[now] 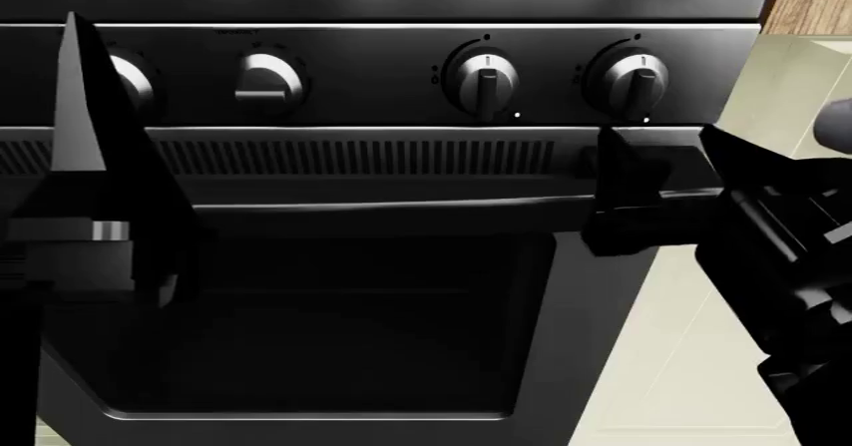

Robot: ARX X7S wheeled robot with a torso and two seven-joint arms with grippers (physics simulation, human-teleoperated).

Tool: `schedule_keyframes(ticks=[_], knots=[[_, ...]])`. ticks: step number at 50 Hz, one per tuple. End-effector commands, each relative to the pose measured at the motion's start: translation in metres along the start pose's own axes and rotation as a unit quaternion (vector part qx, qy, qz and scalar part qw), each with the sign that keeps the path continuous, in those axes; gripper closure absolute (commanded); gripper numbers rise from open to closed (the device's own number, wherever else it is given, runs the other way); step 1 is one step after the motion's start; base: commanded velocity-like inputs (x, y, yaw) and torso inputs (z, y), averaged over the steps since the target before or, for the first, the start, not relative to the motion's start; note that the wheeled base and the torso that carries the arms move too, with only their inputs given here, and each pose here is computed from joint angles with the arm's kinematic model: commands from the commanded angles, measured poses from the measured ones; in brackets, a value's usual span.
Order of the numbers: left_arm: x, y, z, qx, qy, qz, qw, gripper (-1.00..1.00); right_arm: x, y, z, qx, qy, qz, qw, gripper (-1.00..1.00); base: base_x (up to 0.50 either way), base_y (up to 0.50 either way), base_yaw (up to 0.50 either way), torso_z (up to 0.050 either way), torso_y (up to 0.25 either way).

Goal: Pick the croissant and place it on the pan. Then turn on the stove to warm the croissant.

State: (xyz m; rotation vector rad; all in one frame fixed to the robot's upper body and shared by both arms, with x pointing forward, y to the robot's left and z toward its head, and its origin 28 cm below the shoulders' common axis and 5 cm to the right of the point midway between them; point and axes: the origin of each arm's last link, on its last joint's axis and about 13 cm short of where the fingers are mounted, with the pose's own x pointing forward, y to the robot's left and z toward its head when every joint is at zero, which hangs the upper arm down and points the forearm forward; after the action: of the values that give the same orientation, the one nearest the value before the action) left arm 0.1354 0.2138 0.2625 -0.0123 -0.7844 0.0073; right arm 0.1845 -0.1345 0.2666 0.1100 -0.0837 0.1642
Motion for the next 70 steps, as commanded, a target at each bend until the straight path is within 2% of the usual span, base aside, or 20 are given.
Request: schedule_keyframes(ticks=[1,17,37,58,63,64,70], knots=[[0.000,-0.001,0.000,0.000,0.001,-0.004,1.000,-1.00,-0.005,0.003,-0.001,-0.005,0.001,-0.002,1.000,-1.00,0.00,0.00,0.00,0.000,0.000],[-0.002,0.000,-0.001,-0.003,0.001,-0.004,1.000,-1.00,-0.011,0.010,0.017,-0.035,-0.025,0.002,0.999,-1.00,0.00,0.00,0.00,0.000,0.000],[-0.001,-0.001,0.000,-0.006,0.000,-0.003,1.000,-1.00,0.016,0.009,0.010,-0.027,-0.016,0.021,0.999,-1.00,0.00,0.00,0.00,0.000,0.000],[-0.001,-0.002,0.000,-0.009,0.001,-0.006,1.000,-1.00,0.016,0.005,0.009,-0.026,-0.017,0.017,0.999,-1.00,0.00,0.00,0.00,0.000,0.000],[-0.002,-0.002,-0.001,-0.009,0.002,-0.005,1.000,-1.00,0.017,0.005,0.009,-0.016,-0.023,0.026,0.999,-1.00,0.00,0.00,0.00,0.000,0.000],[-0.002,-0.001,-0.001,-0.008,0.002,-0.005,1.000,-1.00,0.017,0.005,0.009,-0.017,-0.024,0.027,0.999,1.00,0.00,0.00,0.00,0.000,0.000],[-0.002,-0.001,-0.001,-0.009,0.002,-0.005,1.000,-1.00,0.016,0.006,0.009,-0.016,-0.026,0.030,0.999,1.00,0.00,0.00,0.00,0.000,0.000]])
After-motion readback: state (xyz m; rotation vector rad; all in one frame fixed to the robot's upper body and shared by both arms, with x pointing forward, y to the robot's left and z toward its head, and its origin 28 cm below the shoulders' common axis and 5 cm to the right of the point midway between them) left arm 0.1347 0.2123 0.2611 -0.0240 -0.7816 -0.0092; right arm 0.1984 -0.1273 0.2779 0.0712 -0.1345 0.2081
